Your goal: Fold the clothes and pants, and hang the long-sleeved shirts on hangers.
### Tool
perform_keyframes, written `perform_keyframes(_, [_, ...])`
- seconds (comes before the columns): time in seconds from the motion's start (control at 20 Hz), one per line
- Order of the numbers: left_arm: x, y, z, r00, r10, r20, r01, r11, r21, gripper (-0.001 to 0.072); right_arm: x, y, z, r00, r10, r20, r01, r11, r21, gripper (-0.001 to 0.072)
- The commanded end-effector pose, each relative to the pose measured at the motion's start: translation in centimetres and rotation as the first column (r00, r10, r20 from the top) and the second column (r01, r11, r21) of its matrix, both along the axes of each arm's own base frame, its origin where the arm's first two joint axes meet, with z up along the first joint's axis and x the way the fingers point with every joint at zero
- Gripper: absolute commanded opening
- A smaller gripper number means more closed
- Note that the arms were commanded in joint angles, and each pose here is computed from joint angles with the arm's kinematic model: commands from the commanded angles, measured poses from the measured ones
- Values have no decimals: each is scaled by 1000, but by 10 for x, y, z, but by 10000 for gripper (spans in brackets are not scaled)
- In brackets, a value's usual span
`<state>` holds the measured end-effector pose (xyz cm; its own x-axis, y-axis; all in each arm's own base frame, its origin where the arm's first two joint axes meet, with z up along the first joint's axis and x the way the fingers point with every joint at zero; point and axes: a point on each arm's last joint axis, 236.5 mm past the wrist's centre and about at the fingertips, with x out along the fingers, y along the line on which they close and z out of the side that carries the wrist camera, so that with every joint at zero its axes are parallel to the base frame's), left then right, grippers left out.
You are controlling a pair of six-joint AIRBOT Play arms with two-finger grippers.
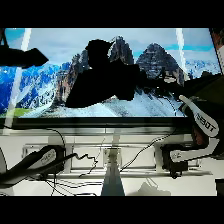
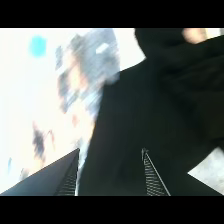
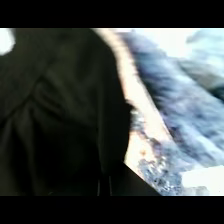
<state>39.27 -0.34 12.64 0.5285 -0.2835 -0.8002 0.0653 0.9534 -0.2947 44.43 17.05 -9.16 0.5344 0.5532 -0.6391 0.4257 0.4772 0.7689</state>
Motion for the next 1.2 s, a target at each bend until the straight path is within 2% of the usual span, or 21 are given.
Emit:
perform_keyframes(0.0, [-37, 42, -54, 975, 125, -182, -135, 990, -49, 420, 6, -5, 31, 974, 143, 177, -115, 980, -160, 14])
perform_keyframes(0.15, [-75, 27, -116, 928, 128, -351, -189, 971, -144, 421, 5, -15, 49, 942, 235, 240, -160, 942, -295, 14])
perform_keyframes(0.25, [-95, 7, -148, 897, 111, -428, -217, 954, -207, 421, 2, -17, 53, 927, 281, 248, -188, 921, -340, 14])
perform_keyframes(0.45, [-121, 2, -205, 858, 172, -484, -294, 937, -188, 439, 0, -15, 53, 925, 290, 244, -199, 920, -337, 14])
perform_keyframes(0.5, [-127, -3, -214, 861, 148, -486, -272, 942, -195, 488, -1, -15, 53, 925, 291, 244, -200, 920, -336, 14])
perform_keyframes(0.6, [-132, -18, -228, 859, 110, -500, -257, 938, -234, 495, 0, -15, 53, 925, 290, 244, -200, 920, -336, 14])
perform_keyframes(0.8, [-118, -46, -250, 853, 80, -515, -276, 908, -315, 494, -1, -14, 53, 925, 293, 243, -204, 920, -333, 14])
perform_keyframes(0.95, [-89, -51, -262, 871, 151, -467, -335, 879, -340, 477, -4, -11, 53, 923, 304, 237, -220, 920, -325, 14])
perform_keyframes(1.0, [-79, -53, -262, 883, 168, -439, -341, 871, -354, 420, -4, -11, 54, 922, 304, 239, -218, 920, -326, 14])
perform_keyframes(1.15, [-60, -67, -251, 914, 161, -372, -319, 851, -417, 45, -3, -13, 63, 914, 311, 259, -213, 915, -343, 14])
